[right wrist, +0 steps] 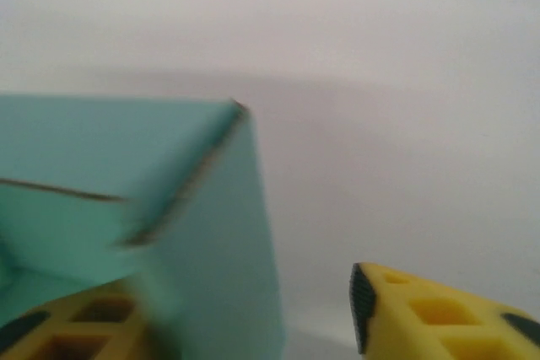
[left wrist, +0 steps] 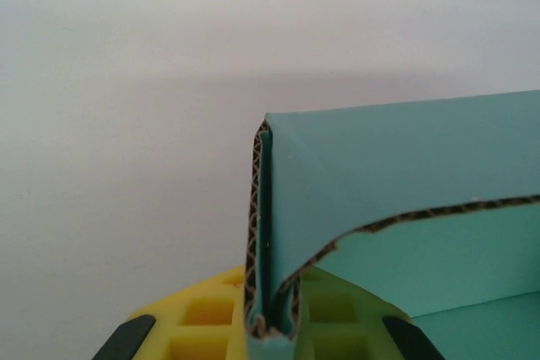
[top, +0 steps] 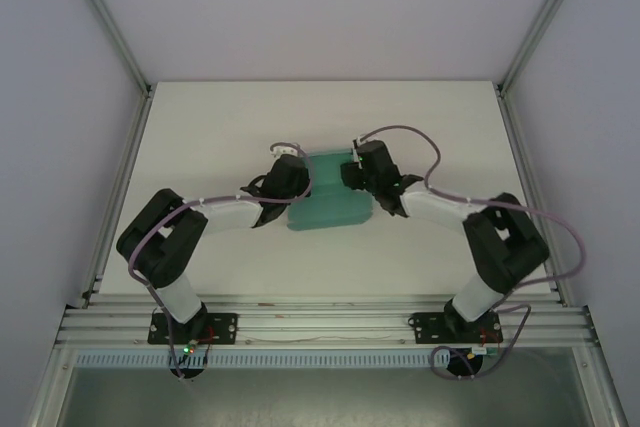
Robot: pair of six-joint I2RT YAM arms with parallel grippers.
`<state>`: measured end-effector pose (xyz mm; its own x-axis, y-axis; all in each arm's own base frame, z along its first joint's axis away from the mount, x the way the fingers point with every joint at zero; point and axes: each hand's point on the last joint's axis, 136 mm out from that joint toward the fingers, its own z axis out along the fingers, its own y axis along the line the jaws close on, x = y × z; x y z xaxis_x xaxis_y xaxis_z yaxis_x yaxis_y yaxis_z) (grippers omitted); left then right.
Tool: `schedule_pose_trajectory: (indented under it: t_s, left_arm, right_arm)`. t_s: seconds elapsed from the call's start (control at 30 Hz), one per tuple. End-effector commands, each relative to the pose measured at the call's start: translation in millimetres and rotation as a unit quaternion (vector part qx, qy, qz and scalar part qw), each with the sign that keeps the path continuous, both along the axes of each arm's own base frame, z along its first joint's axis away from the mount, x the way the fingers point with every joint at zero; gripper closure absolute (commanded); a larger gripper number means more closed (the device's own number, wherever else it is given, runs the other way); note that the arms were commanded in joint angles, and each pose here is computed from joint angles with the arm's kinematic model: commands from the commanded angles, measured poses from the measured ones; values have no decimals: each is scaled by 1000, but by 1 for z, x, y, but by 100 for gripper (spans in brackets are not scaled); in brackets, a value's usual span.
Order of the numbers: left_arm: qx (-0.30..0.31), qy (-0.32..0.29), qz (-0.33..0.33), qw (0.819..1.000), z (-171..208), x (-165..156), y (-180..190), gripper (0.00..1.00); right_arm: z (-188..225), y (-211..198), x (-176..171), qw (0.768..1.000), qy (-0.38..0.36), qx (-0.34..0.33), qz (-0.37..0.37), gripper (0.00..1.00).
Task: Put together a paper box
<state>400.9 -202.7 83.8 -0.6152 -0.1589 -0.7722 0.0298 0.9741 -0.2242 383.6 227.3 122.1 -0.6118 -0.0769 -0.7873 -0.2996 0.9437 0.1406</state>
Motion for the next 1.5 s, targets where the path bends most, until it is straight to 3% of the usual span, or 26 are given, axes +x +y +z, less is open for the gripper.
schedule_pose_trajectory:
  t_s: [0.0,0.17,0.3,0.43,0.6,0.73,0.8,0.97,1.27,1.47]
  left_arm:
    - [26,-4,-13,1000,10,4,3,100]
    - [61,-13,-61,996,25,5,-4,100]
    - [124,-10,-182,975,41,-1,-19,100]
    - [213,32,-352,911,43,-25,-34,100]
    - [275,88,-501,816,40,-65,-44,100]
    - [304,153,-571,747,25,-91,-43,100]
    - [325,178,-582,724,14,-94,-44,100]
    - [400,213,-572,684,-20,-85,-51,100]
    - [504,200,-522,659,-73,-42,-65,100]
    - [543,206,-506,638,-110,-32,-63,100]
  right_arm:
    - [59,23,-16,993,-57,71,81,2]
    - [93,-8,-35,990,-103,91,34,0]
    - [111,-53,-48,988,-121,83,-56,0]
    - [117,-91,-69,984,-111,75,-119,0]
    - [107,-115,-93,984,-79,68,-145,0]
    - [94,-125,-103,985,-51,62,-151,0]
    - [87,-128,-104,986,-38,54,-152,0]
    - [77,-130,-104,986,-23,51,-155,0]
    - [75,-136,-103,985,-27,49,-162,0]
    - [72,-140,-103,984,-25,43,-171,0]
